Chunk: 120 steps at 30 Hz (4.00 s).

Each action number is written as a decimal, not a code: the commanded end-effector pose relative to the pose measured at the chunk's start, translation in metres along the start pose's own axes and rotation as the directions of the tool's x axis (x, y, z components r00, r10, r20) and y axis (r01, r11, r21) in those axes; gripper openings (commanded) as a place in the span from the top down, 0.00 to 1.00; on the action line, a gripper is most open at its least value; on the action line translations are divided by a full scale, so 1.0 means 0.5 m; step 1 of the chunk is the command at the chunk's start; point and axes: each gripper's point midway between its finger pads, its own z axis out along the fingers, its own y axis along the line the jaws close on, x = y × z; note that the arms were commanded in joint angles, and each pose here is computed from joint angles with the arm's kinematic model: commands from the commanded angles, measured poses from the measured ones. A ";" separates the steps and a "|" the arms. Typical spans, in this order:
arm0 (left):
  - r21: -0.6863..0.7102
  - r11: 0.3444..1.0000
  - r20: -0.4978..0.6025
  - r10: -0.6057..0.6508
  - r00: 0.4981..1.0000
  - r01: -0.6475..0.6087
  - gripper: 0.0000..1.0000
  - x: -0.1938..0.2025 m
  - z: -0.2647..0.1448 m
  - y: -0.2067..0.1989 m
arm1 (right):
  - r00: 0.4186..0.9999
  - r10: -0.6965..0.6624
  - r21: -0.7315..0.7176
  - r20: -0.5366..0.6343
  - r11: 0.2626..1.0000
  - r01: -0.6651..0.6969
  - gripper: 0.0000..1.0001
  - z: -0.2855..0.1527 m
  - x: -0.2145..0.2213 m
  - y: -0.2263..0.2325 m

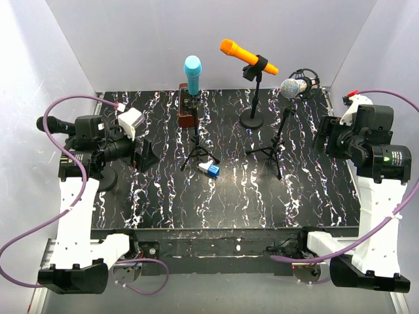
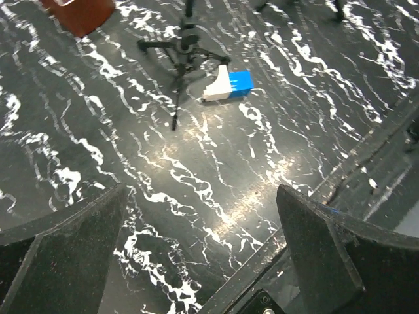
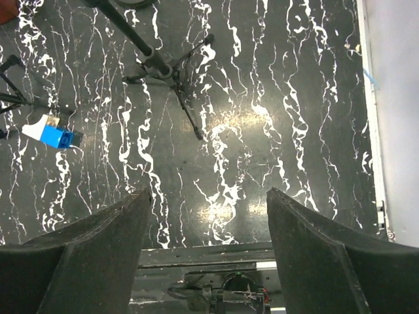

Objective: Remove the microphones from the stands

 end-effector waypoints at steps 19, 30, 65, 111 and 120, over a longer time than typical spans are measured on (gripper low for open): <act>0.512 0.809 0.002 0.335 0.942 -0.288 0.12 -0.028 0.051 -0.225 | 0.982 0.187 -0.524 0.014 0.838 -0.152 0.30 -0.021 -0.245 0.081; 0.415 0.832 0.044 0.385 0.922 -0.368 0.10 -0.047 0.115 -0.248 | 0.958 0.263 -0.642 0.113 0.755 -0.131 0.37 0.066 -0.373 0.057; 0.376 0.832 0.045 0.424 0.905 -0.409 0.09 -0.090 0.157 -0.238 | 0.980 0.193 -0.706 0.047 0.700 -0.104 0.98 0.144 -0.361 0.106; 0.348 0.817 0.507 0.250 0.825 -0.461 0.23 -0.435 0.205 -0.521 | 0.970 0.228 -0.697 -0.081 0.683 -0.219 0.99 -0.023 -0.112 0.223; 0.341 0.811 0.508 0.266 0.819 -0.475 0.41 -0.436 0.213 -0.521 | 0.983 0.175 -0.703 -0.054 0.693 -0.162 0.79 -0.044 -0.094 0.224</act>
